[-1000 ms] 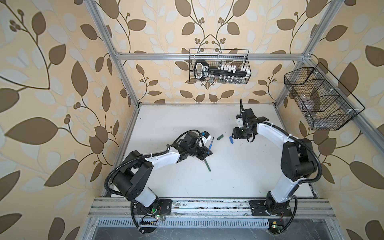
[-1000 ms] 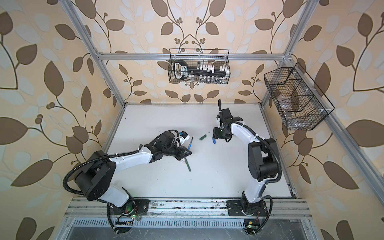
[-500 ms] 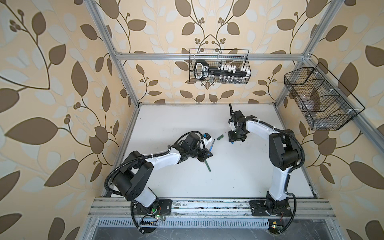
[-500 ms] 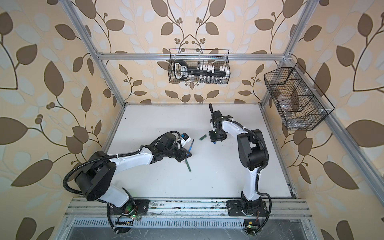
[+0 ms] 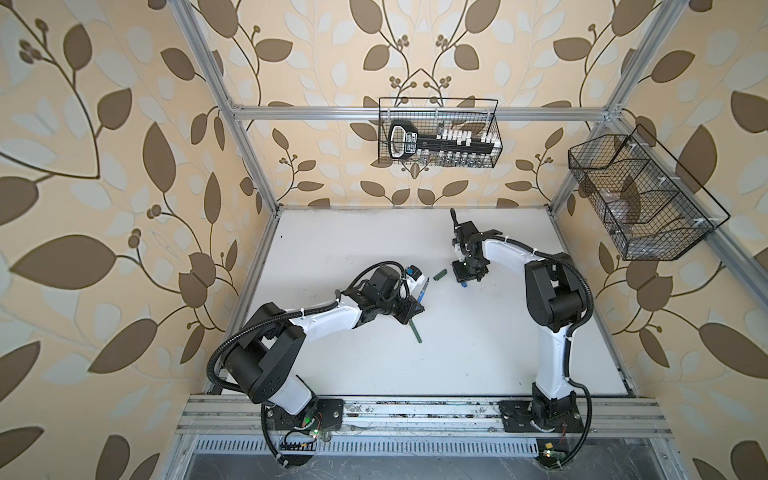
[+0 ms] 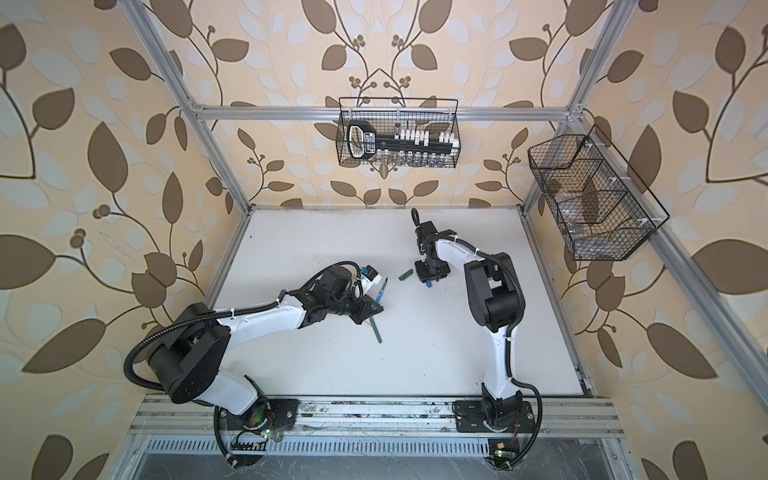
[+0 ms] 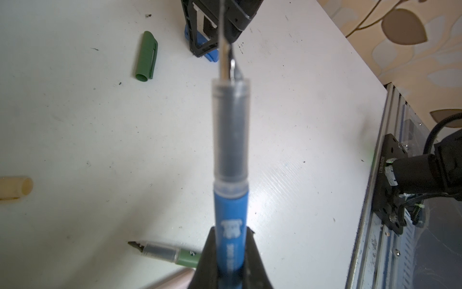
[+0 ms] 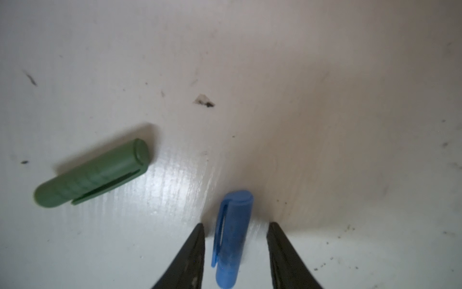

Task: Insert the pens into the pen caps
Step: 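Reach the right gripper down to the blue cap and grasp it, then lift the blue cap and bring it toward the blue pen tip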

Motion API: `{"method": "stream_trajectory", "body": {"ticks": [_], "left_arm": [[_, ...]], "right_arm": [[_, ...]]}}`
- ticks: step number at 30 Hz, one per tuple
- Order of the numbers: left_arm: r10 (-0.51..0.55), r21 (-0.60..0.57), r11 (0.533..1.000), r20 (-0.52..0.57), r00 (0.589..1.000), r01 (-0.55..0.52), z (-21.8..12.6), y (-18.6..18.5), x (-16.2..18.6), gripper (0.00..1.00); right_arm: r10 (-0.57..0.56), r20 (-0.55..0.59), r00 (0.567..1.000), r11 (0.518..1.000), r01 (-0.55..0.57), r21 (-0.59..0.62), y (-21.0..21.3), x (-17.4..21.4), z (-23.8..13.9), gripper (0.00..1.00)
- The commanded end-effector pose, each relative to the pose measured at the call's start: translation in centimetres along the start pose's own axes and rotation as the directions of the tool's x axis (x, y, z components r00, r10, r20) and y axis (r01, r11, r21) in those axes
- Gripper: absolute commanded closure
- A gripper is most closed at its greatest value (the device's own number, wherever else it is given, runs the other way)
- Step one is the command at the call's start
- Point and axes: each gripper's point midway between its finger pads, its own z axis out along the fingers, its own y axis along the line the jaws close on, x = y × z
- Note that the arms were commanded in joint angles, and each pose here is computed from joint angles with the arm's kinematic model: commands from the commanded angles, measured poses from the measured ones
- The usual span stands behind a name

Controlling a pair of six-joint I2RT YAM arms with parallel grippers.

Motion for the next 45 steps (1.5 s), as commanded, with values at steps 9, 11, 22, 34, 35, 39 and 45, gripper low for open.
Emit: {"method": "stream_trajectory", "body": {"ticks": [9, 11, 22, 34, 35, 39, 45], "left_arm": [[0.057, 0.007, 0.998, 0.056, 0.997, -0.058, -0.7, -1.0, -2.2, 1.00], [0.060, -0.006, 0.998, 0.060, 0.996, -0.060, -0.8, -0.8, -2.2, 1.00], [0.049, 0.008, 0.999, 0.068, 0.996, -0.050, -0.6, -1.0, -2.4, 1.00], [0.019, 0.102, 0.994, 0.079, 0.997, -0.027, -0.2, -2.6, -2.8, 1.00], [0.017, 0.112, 0.993, 0.080, 0.997, -0.026, -0.2, -2.7, -2.8, 1.00], [0.001, 0.163, 0.987, 0.087, 0.996, -0.015, 0.0, -3.7, -3.2, 1.00], [0.000, 0.224, 0.974, 0.098, 0.995, -0.022, -0.4, -5.0, -4.0, 1.00]], "right_arm": [[-0.015, -0.042, 0.999, 1.000, 0.015, 0.005, 0.4, 1.2, 1.6, 0.79], [-0.009, -0.035, 0.999, 1.000, 0.009, 0.004, 0.3, 1.2, 1.5, 0.80], [0.042, 0.159, 0.986, 0.995, -0.027, -0.097, 0.9, 0.3, -1.9, 0.80], [0.204, 0.405, 0.891, 0.939, -0.060, -0.340, 1.4, 1.3, -7.2, 0.81], [0.218, 0.430, 0.876, 0.929, -0.050, -0.368, 1.6, 1.3, -7.9, 0.81], [0.304, 0.502, 0.809, 0.856, -0.001, -0.517, 3.1, 1.5, -10.8, 0.81], [0.468, 0.538, 0.701, 0.696, 0.083, -0.713, 5.2, 1.7, -15.3, 0.81]]}}
